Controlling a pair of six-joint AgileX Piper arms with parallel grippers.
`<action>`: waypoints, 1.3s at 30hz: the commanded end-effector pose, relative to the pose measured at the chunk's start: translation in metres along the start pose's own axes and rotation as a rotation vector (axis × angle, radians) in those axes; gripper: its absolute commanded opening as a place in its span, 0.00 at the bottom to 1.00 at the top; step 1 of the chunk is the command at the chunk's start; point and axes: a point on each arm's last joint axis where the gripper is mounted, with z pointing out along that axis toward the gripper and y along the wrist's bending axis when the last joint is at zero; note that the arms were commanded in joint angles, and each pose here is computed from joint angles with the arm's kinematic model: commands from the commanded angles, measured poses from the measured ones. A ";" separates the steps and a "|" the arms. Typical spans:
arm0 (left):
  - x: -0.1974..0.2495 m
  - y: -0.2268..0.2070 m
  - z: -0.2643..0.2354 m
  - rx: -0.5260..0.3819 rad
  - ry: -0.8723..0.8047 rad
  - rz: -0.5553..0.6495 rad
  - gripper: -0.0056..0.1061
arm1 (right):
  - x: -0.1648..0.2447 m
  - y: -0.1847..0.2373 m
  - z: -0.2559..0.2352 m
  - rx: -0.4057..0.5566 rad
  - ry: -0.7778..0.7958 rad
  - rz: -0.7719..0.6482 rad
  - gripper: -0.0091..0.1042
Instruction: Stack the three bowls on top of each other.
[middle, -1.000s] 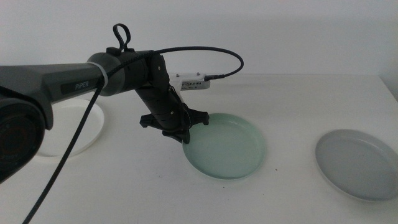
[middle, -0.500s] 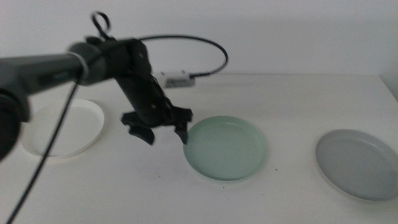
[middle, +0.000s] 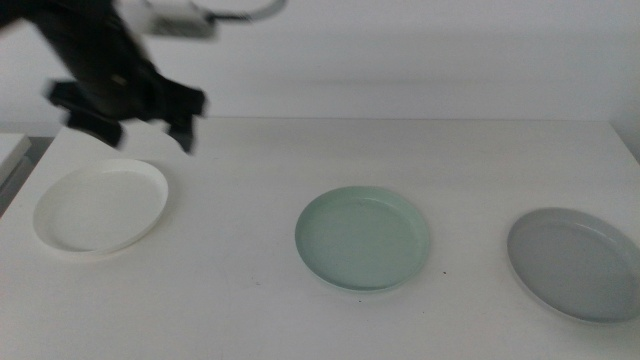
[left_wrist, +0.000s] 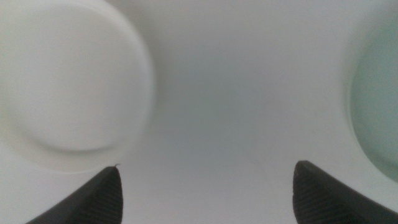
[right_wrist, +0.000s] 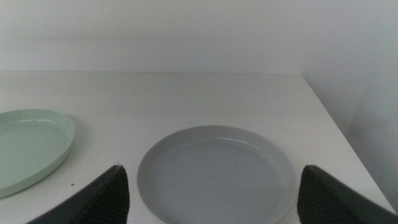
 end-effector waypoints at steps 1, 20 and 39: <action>0.008 0.015 -0.028 -0.026 -0.062 -0.030 0.89 | 0.000 0.000 0.000 0.004 -0.009 -0.012 0.77; 0.084 0.141 -0.116 -0.102 -0.266 -0.237 0.89 | 0.000 0.000 0.000 0.004 -0.009 -0.012 0.77; 0.047 0.194 -0.006 -0.002 -0.061 -0.202 0.89 | 0.000 0.000 0.000 0.004 -0.009 -0.012 0.77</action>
